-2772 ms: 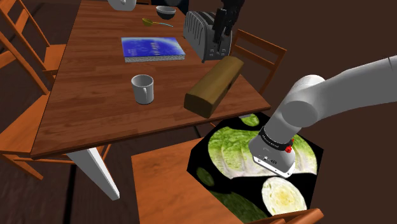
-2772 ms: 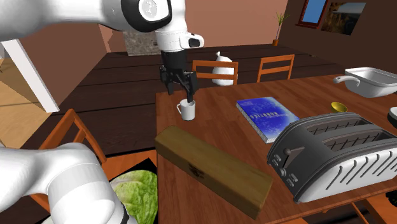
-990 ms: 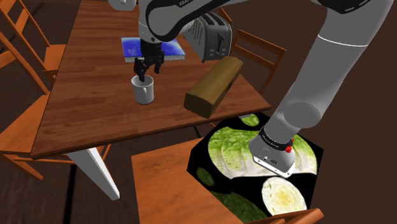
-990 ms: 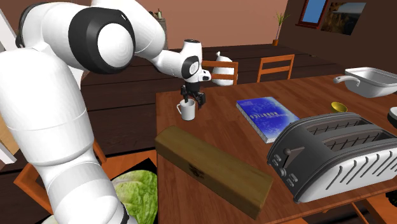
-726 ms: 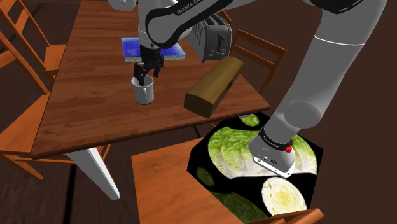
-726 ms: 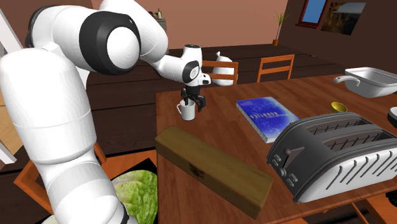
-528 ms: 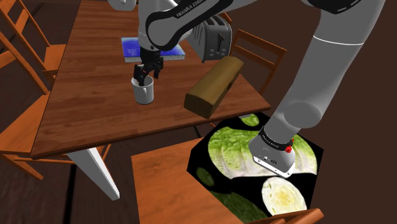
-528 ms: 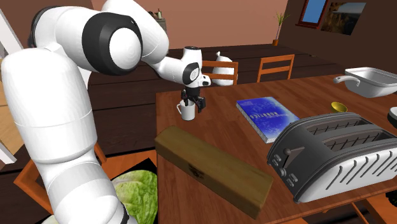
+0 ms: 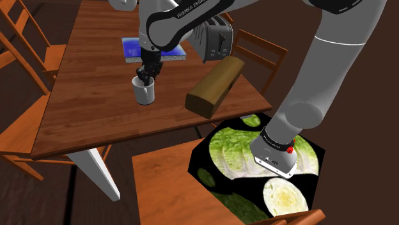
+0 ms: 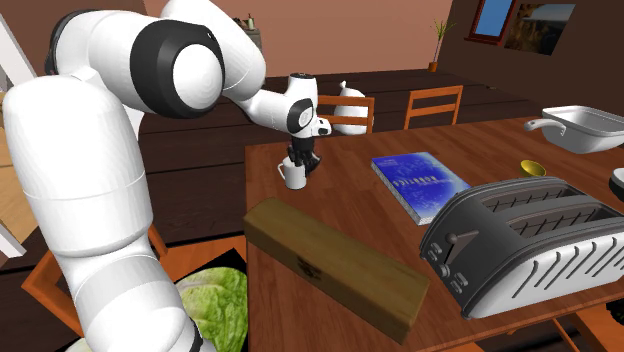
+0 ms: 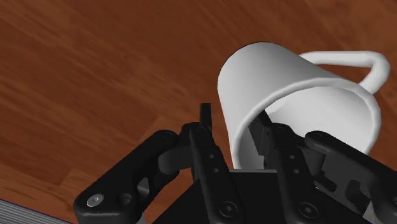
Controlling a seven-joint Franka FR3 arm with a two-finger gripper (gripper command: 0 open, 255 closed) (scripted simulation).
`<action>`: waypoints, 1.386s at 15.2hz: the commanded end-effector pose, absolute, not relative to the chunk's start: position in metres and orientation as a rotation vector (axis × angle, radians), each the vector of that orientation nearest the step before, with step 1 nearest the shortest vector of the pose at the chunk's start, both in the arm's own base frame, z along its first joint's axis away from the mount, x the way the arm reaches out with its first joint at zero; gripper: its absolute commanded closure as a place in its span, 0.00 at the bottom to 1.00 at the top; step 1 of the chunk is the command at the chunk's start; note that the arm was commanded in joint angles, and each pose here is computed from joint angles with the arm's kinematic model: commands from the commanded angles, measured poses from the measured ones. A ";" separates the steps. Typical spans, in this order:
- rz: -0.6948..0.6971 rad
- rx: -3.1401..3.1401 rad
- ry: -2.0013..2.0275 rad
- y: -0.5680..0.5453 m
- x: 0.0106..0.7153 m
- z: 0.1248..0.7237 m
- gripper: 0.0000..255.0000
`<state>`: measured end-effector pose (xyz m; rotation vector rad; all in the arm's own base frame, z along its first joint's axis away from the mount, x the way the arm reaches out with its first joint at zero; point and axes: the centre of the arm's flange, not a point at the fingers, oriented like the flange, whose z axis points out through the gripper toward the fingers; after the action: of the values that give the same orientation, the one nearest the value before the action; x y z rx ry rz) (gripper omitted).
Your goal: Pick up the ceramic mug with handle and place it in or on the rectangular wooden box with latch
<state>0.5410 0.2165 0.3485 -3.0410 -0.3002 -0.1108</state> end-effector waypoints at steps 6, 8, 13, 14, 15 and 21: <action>-0.111 -3.041 -0.300 0.217 0.541 0.349 1.00; -0.111 -3.041 -0.300 0.217 0.541 0.349 1.00; -0.111 -3.041 -0.300 0.217 0.541 0.375 1.00; -0.111 -3.041 -0.300 0.217 0.541 0.380 1.00; -0.111 -3.041 -0.300 0.217 0.541 0.386 1.00; -0.111 -3.041 -0.300 0.217 0.541 0.417 1.00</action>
<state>0.5401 0.2164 0.4122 -3.0410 -0.3001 -0.1108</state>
